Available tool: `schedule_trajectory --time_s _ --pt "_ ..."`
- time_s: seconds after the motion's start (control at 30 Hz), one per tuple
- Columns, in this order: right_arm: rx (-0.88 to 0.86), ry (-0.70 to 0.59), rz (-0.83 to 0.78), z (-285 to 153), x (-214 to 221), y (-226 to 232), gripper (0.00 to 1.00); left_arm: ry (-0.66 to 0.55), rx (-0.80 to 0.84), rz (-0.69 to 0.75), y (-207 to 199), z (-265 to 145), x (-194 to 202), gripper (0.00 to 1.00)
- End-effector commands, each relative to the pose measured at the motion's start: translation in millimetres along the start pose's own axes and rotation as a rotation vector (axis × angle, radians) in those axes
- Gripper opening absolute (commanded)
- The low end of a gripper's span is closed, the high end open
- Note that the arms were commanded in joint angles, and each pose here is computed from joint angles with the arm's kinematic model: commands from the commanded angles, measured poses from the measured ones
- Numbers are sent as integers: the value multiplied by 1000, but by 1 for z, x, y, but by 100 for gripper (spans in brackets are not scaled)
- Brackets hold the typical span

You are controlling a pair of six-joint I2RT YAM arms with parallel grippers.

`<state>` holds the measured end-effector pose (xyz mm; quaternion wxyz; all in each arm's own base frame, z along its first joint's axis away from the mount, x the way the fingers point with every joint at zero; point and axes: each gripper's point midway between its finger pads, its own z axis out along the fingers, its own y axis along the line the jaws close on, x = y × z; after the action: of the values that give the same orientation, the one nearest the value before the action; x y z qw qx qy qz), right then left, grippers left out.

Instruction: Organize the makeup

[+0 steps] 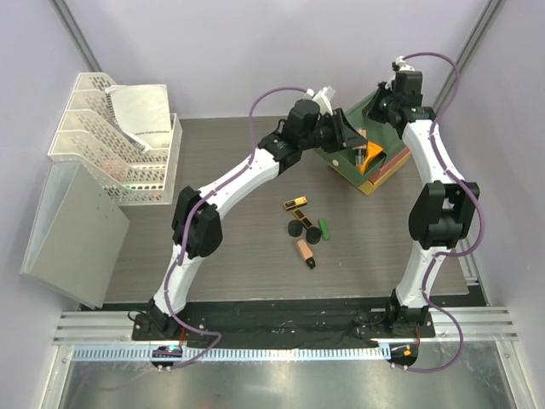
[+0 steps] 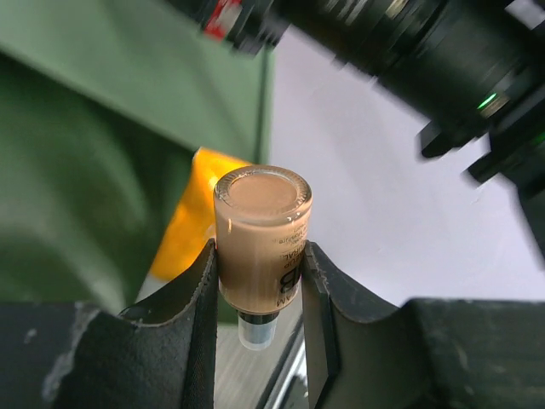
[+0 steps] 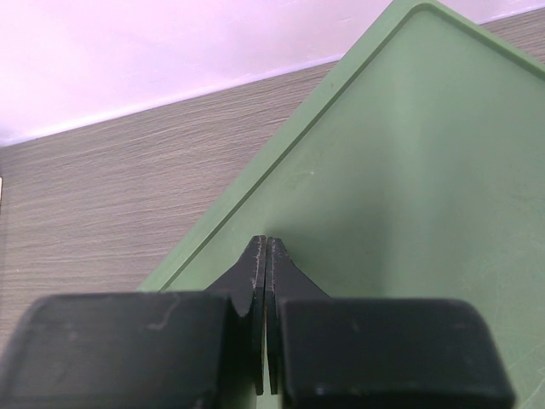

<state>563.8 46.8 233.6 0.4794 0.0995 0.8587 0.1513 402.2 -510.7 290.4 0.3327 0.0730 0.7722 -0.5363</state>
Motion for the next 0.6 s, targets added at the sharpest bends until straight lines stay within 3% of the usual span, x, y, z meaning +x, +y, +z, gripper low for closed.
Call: schedule_trajectory --time_s 0.0,0.13,0.3,0.37,0.43,0.47,0.57 --pt "193 550 37 -3 165 -58 1 -167 208 3 -71 -16 -62 0" --pt "192 553 36 -3 166 -59 1 -195 177 -14 -59 -14 -69 0" --pt "196 554 35 -3 167 -59 1 -218 101 -12 -35 -10 -72 16" --pt "196 552 33 -3 166 -59 1 -197 80 -22 -28 -6 -65 30" --pt "195 552 34 -3 166 -59 1 -192 73 -28 -22 -3 -63 36" --pt "195 549 34 -3 164 -59 1 -190 67 -28 -20 -2 -62 47" --pt "196 547 31 -4 163 -59 1 -190 59 -18 -18 -2 -62 64"
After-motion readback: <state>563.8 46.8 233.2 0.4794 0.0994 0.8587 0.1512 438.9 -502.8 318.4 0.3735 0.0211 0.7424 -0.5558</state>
